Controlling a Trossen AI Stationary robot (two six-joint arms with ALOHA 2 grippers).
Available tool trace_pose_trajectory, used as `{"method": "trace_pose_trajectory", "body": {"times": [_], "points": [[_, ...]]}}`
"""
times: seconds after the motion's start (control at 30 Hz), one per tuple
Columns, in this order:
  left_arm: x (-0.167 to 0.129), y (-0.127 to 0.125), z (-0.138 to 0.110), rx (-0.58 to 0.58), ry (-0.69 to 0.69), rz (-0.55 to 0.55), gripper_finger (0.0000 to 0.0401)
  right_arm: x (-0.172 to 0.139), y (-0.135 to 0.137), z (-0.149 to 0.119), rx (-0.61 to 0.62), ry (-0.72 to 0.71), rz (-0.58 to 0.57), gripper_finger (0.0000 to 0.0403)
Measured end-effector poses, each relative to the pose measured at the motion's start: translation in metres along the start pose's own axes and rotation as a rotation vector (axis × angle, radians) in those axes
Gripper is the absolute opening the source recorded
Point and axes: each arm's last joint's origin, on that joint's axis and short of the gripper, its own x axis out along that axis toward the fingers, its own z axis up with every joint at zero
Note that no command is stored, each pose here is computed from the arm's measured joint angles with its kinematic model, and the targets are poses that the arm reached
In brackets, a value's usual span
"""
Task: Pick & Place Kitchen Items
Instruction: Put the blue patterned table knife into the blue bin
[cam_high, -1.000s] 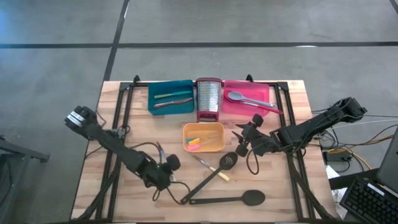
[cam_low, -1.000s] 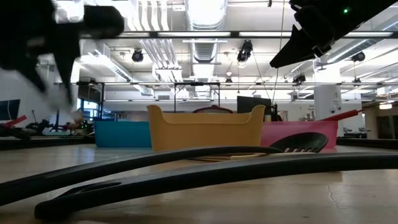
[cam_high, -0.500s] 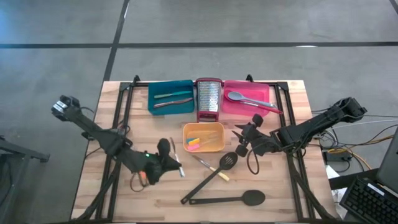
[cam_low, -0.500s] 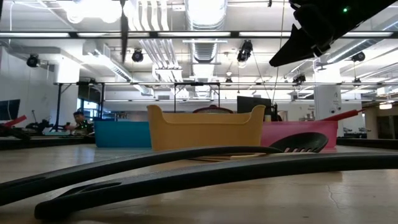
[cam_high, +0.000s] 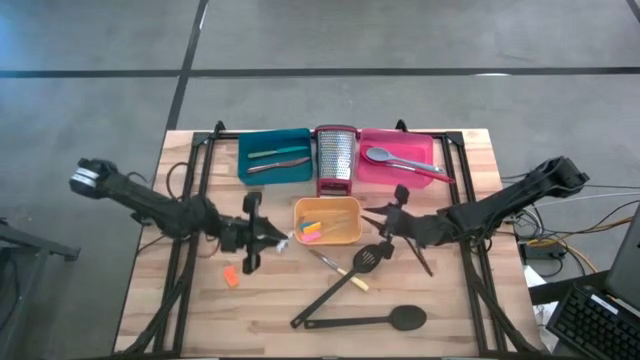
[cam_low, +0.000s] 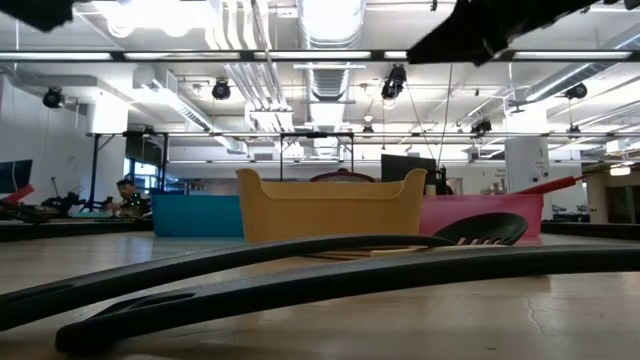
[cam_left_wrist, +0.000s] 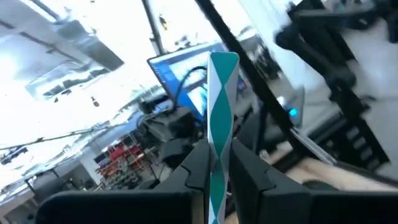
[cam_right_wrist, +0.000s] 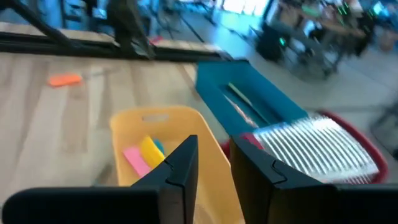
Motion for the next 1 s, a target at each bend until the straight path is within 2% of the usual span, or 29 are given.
{"method": "trace_pose_trajectory", "body": {"times": [0.2, 0.33, 0.73, 1.0], "points": [[-0.010, 0.012, -0.017, -0.084, -0.081, -0.021, 0.0037, 0.015, 0.016, 0.007, -0.076, -0.128, 0.080, 0.0075], [-0.011, 0.013, -0.025, -0.094, -0.048, -0.015, 0.0037, 0.030, 0.030, 0.011, -0.141, -0.186, 0.119, 0.0089], [-0.009, 0.011, -0.027, -0.094, -0.051, -0.034, 0.0037, 0.082, 0.050, 0.037, -0.223, -0.153, 0.062, 0.0207], [-0.009, 0.011, -0.027, -0.095, -0.050, -0.035, 0.0037, 0.117, 0.059, 0.046, -0.255, -0.074, 0.074, 0.0246]]}}
